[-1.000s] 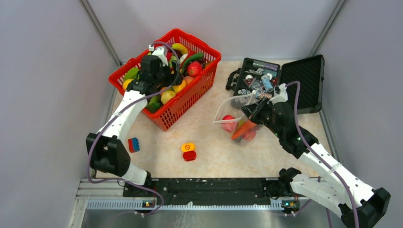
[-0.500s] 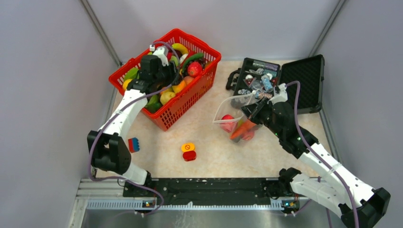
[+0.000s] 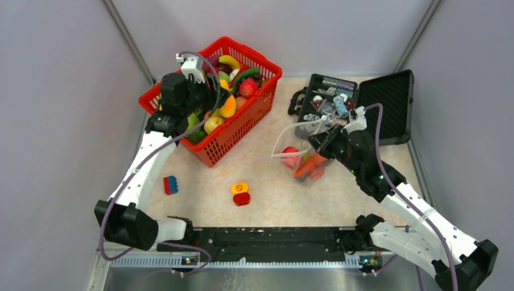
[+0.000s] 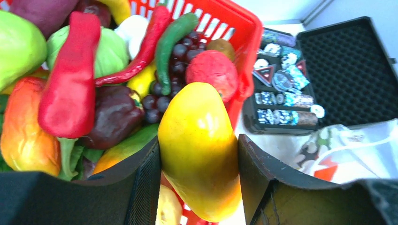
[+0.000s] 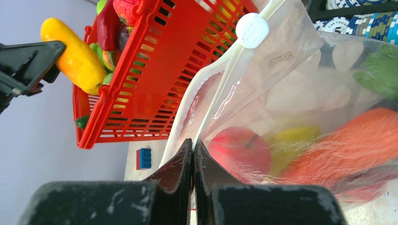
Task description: Place the food in the zip-top bag and seal the zipper
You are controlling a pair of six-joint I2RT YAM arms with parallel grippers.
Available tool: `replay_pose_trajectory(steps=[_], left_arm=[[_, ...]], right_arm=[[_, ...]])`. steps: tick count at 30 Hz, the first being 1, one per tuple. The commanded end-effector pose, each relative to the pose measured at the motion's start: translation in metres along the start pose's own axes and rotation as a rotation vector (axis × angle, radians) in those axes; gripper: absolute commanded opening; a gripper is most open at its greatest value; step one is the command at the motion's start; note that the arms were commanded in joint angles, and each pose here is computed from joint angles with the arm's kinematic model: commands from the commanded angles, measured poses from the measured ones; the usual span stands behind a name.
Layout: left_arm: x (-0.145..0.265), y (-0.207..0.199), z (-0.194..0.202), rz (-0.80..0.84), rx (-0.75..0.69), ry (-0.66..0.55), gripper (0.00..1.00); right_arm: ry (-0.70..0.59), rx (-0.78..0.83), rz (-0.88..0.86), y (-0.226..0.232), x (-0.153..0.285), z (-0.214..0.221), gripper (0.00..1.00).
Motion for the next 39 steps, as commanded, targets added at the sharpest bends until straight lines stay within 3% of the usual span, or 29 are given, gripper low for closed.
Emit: replay_pose_trajectory(steps=[1,9,12,16,20,33,39], left_arm=[[0.02,-0.021,-0.013,0.13,0.011,-0.087,0.17],[0.035,-0.063,-0.016,0.587,0.024,-0.197,0.18],[0.03,-0.084,-0.005,0.638,-0.001,-0.198,0.18],[0.021,-0.111,0.008,0.646,-0.024,-0.229,0.21],[0.009,-0.125,0.022,0.598,0.051,-0.27,0.2],[-0.009,-0.159,0.046,0.591,0.113,-0.267,0.23],[-0.017,-0.175,0.059,0.568,0.052,-0.209,0.25]], right_arm=[[-0.034,-0.019,-0.066,0.012,0.0,-0.007,0.0],[-0.036,-0.03,-0.078,0.013,0.0,-0.007,0.0],[-0.035,-0.037,-0.088,0.015,0.0,-0.007,0.0],[-0.032,-0.045,-0.094,0.016,0.001,-0.007,0.0],[-0.033,-0.05,-0.096,0.016,0.001,-0.007,0.0],[-0.003,-0.108,-0.15,0.021,-0.001,-0.003,0.0],[-0.021,-0.353,-0.259,0.023,-0.007,0.002,0.0]])
Point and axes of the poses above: each gripper's point midway between its finger pads, its own x axis back along the fingers, its own y axis along the line the jaws close on, z = x × y, the point moved 9 cm from there along x, back along the fingers, and after that the axes turned 7 degrees about -x, right-handed, at the moved point
